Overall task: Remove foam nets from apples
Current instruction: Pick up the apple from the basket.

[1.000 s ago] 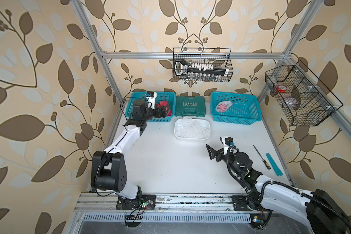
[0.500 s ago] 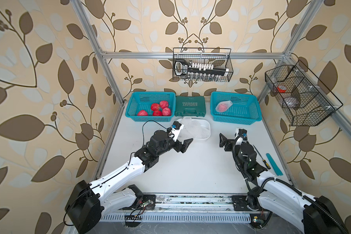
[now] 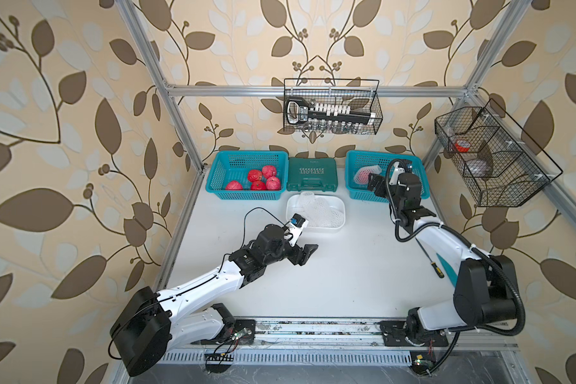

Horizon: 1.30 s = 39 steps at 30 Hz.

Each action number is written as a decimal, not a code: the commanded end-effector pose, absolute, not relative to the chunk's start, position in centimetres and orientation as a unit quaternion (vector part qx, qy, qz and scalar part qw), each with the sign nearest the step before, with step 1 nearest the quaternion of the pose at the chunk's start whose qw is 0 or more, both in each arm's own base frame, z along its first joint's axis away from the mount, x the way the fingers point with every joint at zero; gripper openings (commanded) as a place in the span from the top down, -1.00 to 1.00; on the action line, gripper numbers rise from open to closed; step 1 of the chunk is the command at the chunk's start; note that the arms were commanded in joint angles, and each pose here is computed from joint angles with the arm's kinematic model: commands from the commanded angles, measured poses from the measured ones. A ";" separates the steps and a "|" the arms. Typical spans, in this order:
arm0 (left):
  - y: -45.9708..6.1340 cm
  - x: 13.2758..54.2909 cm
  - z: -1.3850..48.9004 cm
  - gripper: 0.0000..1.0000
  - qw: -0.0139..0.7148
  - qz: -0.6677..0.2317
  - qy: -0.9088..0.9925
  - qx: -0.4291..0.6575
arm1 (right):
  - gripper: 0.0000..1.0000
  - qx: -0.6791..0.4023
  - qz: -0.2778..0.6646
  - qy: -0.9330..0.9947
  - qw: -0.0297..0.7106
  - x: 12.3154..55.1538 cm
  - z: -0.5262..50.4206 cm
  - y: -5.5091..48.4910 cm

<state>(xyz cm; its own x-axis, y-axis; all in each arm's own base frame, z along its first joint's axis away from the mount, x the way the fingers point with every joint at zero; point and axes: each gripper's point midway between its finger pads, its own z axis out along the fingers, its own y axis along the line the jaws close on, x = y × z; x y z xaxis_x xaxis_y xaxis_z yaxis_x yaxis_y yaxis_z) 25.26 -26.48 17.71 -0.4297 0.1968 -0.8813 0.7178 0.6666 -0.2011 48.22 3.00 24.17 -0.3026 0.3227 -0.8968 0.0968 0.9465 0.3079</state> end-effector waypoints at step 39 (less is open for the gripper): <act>-27.1 25.3 16.7 -0.82 0.444 -0.298 0.798 0.278 | -0.99 0.213 0.187 0.897 0.340 64.5 7.2 2.7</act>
<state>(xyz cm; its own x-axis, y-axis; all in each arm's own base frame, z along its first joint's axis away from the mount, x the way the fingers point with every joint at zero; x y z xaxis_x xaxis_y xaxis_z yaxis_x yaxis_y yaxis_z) 25.66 -26.59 16.25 -0.4642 0.2007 -0.8627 0.6935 0.6883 -0.2130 63.90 2.30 8.25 -0.6763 0.4959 -0.5447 0.2362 0.8464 0.4773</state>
